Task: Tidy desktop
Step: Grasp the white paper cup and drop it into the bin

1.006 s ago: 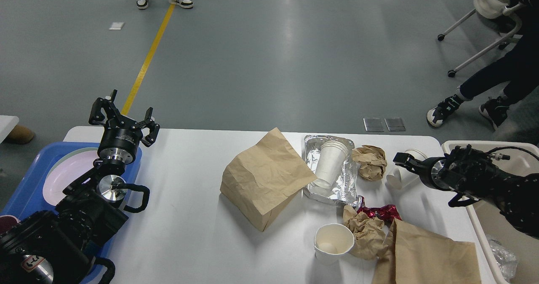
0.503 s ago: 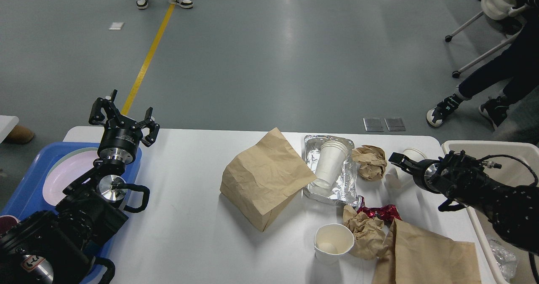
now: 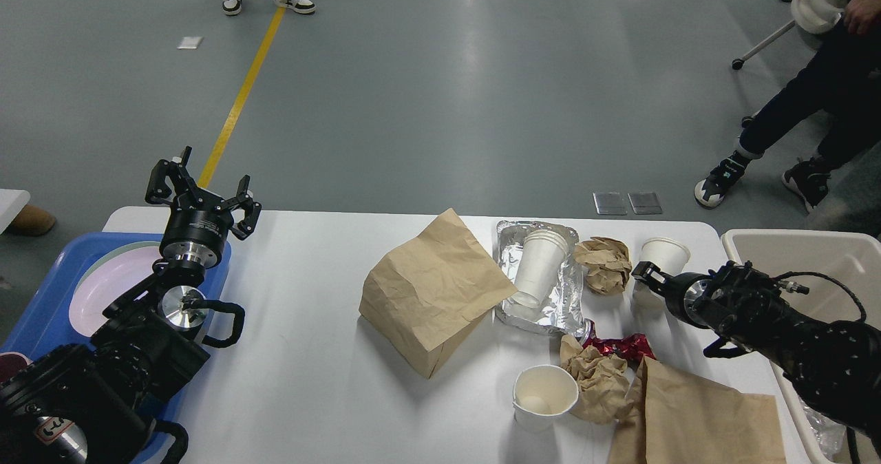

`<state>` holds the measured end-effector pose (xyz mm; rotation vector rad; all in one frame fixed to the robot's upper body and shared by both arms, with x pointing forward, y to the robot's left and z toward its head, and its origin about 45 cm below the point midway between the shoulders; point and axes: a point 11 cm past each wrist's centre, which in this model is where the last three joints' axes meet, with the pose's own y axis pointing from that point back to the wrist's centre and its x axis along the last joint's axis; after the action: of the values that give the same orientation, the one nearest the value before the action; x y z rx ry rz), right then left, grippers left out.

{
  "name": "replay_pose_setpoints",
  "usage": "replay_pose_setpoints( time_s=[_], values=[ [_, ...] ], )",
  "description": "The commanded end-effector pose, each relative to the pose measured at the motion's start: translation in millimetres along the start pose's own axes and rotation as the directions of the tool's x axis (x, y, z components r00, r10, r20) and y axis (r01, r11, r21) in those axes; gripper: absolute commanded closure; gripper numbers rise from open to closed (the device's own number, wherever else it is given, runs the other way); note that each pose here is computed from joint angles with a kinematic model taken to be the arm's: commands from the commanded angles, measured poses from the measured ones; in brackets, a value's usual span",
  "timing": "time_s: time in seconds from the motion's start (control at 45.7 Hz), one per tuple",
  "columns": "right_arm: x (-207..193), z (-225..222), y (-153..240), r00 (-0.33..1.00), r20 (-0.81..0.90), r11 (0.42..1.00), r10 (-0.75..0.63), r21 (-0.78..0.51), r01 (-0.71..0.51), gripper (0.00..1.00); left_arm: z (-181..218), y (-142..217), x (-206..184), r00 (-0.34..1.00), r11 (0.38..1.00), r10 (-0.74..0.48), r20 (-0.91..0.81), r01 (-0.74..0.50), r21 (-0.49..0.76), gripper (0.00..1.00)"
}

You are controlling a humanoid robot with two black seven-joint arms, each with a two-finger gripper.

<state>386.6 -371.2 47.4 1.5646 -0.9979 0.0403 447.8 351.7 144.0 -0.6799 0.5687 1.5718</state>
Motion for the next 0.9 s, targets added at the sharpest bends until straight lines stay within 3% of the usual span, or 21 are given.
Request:
replay_pose_setpoints(
  time_s=[0.0, 0.219, 0.306, 0.569, 0.875],
  values=[
    [-0.6, 0.4, -0.2, 1.0, -0.002, 1.0, -0.001, -0.001, 0.001, 0.29, 0.3, 0.1, 0.4, 1.0, 1.0, 0.001, 0.001, -0.001, 0.0, 0.03],
    [-1.8, 4.5, -0.2, 1.0, -0.003, 0.999, -0.004, -0.032, 0.003, 0.68, 0.1, 0.0, 0.0, 1.0, 1.0, 0.0, 0.0, 0.0, 0.0, 0.04],
    [0.7, 5.5, 0.4, 1.0, 0.005, 0.999, 0.001, -0.04, 0.0, 0.75, 0.1, 0.0, 0.0, 1.0, 1.0, 0.0, 0.0, 0.0, 0.0, 0.03],
    [37.3, -9.4, 14.1, 1.0, 0.008, 1.0, 0.01, -0.017, -0.01, 0.76, 0.1, 0.0, 0.0, 1.0, 1.0, 0.0, 0.0, 0.0, 0.0, 0.03],
    [127.7, -31.7, 101.3, 0.997, 0.072, 0.999, -0.025, 0.044, 0.021, 0.76, 0.1, 0.0, 0.0, 1.0, 1.0, 0.0, 0.0, 0.0, 0.0, 0.04]
  ],
)
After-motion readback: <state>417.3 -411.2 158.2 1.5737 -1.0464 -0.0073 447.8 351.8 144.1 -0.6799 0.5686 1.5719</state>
